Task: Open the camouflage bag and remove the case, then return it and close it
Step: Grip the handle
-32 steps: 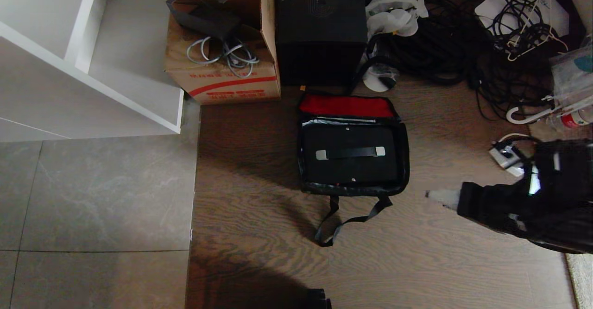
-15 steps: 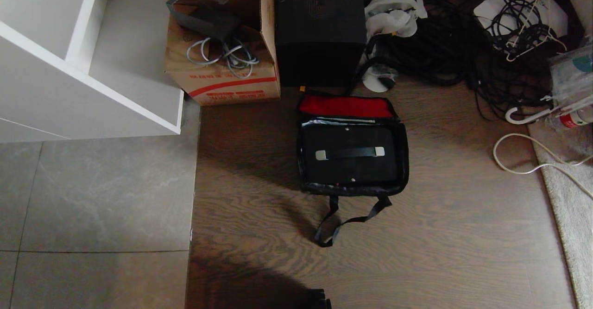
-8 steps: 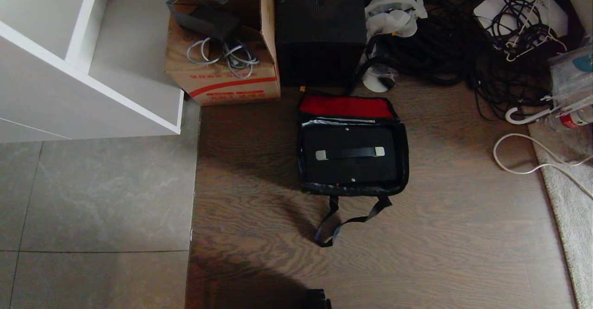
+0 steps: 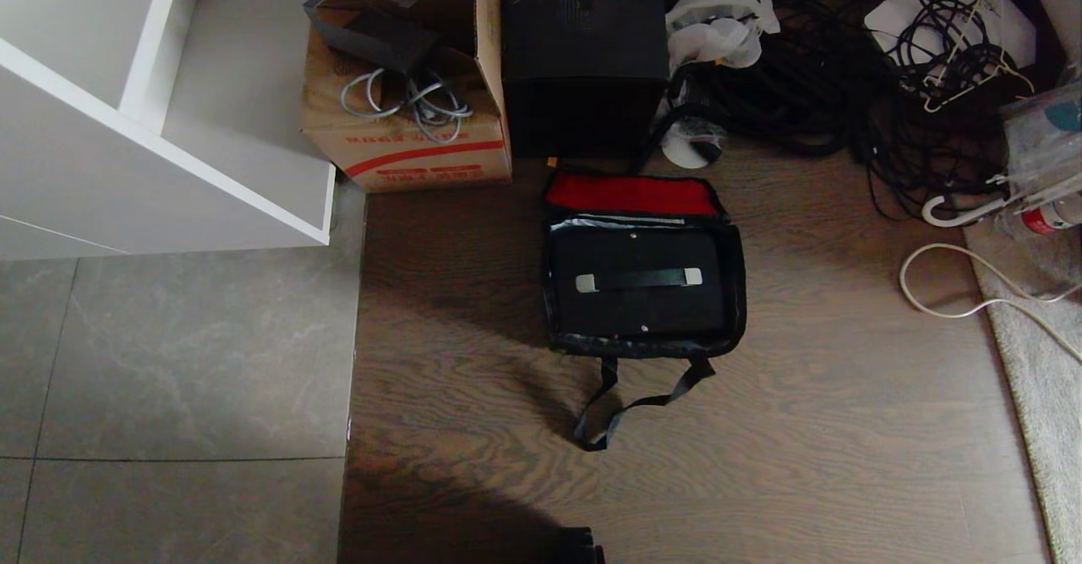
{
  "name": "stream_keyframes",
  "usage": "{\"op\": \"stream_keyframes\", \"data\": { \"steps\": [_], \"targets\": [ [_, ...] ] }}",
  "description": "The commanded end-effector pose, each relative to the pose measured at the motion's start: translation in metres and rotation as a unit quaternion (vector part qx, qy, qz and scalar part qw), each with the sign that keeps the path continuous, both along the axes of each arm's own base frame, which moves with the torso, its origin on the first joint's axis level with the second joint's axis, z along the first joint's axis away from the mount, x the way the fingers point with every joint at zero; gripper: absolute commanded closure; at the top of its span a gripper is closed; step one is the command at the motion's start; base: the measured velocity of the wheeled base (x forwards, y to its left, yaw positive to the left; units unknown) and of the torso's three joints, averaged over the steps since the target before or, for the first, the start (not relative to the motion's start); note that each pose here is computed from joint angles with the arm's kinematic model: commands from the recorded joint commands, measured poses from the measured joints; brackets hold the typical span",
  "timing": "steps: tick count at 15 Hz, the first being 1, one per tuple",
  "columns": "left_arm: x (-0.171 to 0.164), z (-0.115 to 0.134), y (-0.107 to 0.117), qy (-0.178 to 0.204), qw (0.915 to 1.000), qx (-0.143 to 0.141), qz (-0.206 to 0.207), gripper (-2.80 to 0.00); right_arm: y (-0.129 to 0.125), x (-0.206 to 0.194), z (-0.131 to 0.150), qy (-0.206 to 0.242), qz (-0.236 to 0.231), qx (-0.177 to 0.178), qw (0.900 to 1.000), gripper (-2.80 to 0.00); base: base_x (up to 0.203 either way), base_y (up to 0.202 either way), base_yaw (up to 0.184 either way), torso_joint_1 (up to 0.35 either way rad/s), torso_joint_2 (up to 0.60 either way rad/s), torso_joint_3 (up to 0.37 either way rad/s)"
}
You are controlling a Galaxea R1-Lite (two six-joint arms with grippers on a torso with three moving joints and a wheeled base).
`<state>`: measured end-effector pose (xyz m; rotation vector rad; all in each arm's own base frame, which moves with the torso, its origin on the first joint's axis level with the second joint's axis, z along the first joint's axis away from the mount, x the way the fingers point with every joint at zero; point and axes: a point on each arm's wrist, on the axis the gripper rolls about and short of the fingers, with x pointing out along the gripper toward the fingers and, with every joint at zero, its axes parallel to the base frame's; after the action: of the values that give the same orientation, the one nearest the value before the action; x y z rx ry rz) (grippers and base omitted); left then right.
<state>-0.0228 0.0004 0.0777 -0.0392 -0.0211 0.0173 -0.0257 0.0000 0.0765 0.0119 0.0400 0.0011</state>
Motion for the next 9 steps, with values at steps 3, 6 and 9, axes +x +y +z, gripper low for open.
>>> {"op": "stream_keyframes", "data": {
  "steps": [3,6,9],
  "targets": [
    [0.0007,-0.0025,0.0000,0.004,1.0000,0.000,0.000,0.00,0.0000,0.0002,0.0001,0.001,0.000,0.000,1.000,0.00,0.000,0.000,0.000,0.000,0.00,0.000],
    [0.0007,-0.0024,0.0000,0.004,1.0000,0.000,0.000,0.00,0.0000,0.0002,0.0000,0.001,0.000,0.000,1.000,0.00,0.000,0.000,0.000,0.000,0.00,0.000],
    [0.0007,-0.0025,0.0000,0.004,1.0000,0.000,0.000,0.00,0.0000,0.0002,0.0002,0.001,0.000,0.000,1.000,0.00,0.000,0.000,0.000,0.000,0.00,0.000]
  ]
}}
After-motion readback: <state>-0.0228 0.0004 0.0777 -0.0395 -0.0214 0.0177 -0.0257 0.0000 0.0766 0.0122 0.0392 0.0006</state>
